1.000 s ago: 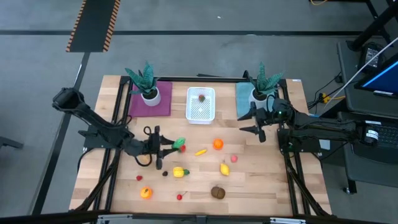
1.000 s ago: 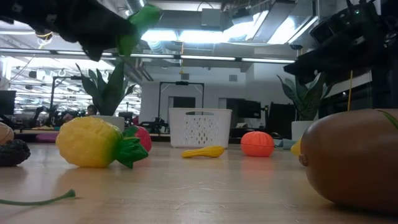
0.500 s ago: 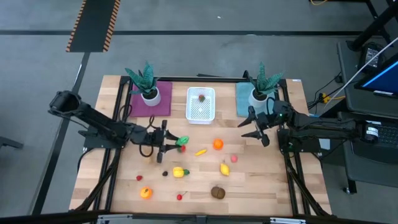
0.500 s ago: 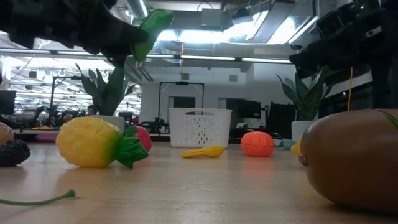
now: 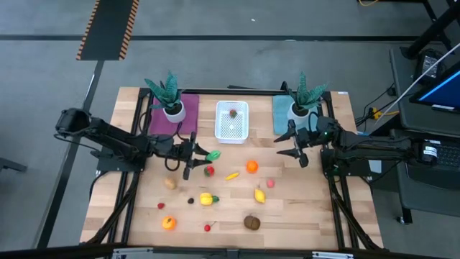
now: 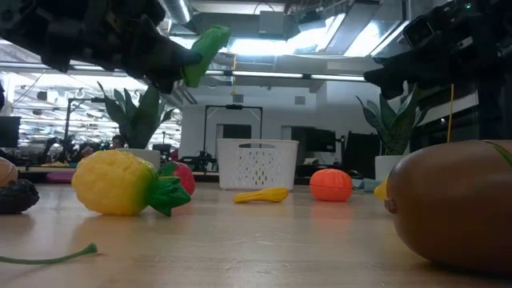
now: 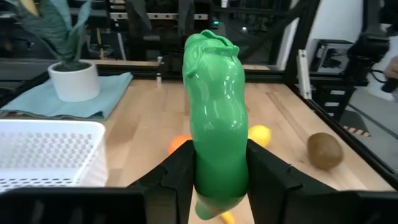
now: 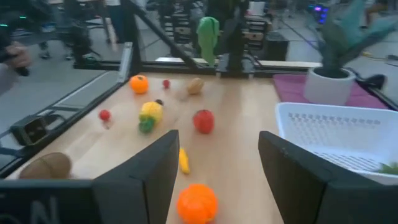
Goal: Pick and placing Produce into tupperware
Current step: Put the green eggplant into the white bin
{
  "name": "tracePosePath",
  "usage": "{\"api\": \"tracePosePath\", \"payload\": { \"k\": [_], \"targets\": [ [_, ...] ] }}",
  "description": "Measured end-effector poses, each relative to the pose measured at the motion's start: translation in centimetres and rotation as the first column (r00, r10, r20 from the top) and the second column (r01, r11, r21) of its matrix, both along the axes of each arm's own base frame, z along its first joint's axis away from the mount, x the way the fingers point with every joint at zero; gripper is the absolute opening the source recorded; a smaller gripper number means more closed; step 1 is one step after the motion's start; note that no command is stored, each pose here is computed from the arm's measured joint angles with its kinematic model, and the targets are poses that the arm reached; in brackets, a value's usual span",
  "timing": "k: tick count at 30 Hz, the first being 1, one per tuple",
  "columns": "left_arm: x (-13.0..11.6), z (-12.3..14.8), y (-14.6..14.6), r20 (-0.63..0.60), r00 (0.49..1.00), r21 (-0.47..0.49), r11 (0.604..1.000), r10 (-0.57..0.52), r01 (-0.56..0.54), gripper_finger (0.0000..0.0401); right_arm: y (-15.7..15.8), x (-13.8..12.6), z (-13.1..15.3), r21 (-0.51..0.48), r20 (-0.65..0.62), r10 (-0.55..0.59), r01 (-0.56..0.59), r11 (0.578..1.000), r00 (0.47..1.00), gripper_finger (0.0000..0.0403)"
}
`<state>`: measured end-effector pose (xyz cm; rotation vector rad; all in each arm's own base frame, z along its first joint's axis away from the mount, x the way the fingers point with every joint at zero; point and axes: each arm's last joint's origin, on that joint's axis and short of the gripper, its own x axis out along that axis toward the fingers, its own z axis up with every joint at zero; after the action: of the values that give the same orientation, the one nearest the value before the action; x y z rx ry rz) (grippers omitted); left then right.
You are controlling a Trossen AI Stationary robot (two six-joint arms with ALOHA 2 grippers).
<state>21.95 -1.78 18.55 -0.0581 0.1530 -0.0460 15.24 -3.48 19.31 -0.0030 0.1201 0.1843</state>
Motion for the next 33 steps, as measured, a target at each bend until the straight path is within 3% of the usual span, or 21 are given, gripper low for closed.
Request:
{"api": "tracePosePath", "payload": {
  "k": [10, 15, 23, 27, 33],
  "targets": [
    [0.0, 0.0, 3.3, 0.000, 0.988, 0.001, 0.988, 0.152, -0.152, 0.0126, -0.4, 0.0, 0.0, -0.015, -0.005, -0.121, 0.121, 0.993, 0.993, 0.0223],
    [-0.1, 0.0, 4.8, 0.000, 0.975, -0.004, 0.975, 0.222, -0.222, 0.0113, -0.5, 0.0, 0.0, -0.023, -0.006, -0.183, 0.183, 0.983, 0.983, 0.0223],
    [-0.4, 0.0, 6.2, 0.000, 0.959, -0.005, 0.959, 0.285, -0.285, 0.0123, -1.0, 0.0, 0.0, -0.045, -0.007, -0.330, 0.330, 0.943, 0.944, 0.0223],
    [-0.5, 0.0, 6.7, 0.000, 0.951, -0.006, 0.951, 0.310, -0.310, 0.0133, -1.1, 0.0, 0.0, -0.048, -0.007, -0.359, 0.358, 0.933, 0.934, 0.0223],
    [-0.6, -0.1, 7.5, -0.003, 0.940, -0.001, 0.940, 0.342, -0.342, 0.0115, -1.1, 0.0, 0.0, -0.048, -0.006, -0.361, 0.361, 0.931, 0.932, 0.0223]
  ]
}}
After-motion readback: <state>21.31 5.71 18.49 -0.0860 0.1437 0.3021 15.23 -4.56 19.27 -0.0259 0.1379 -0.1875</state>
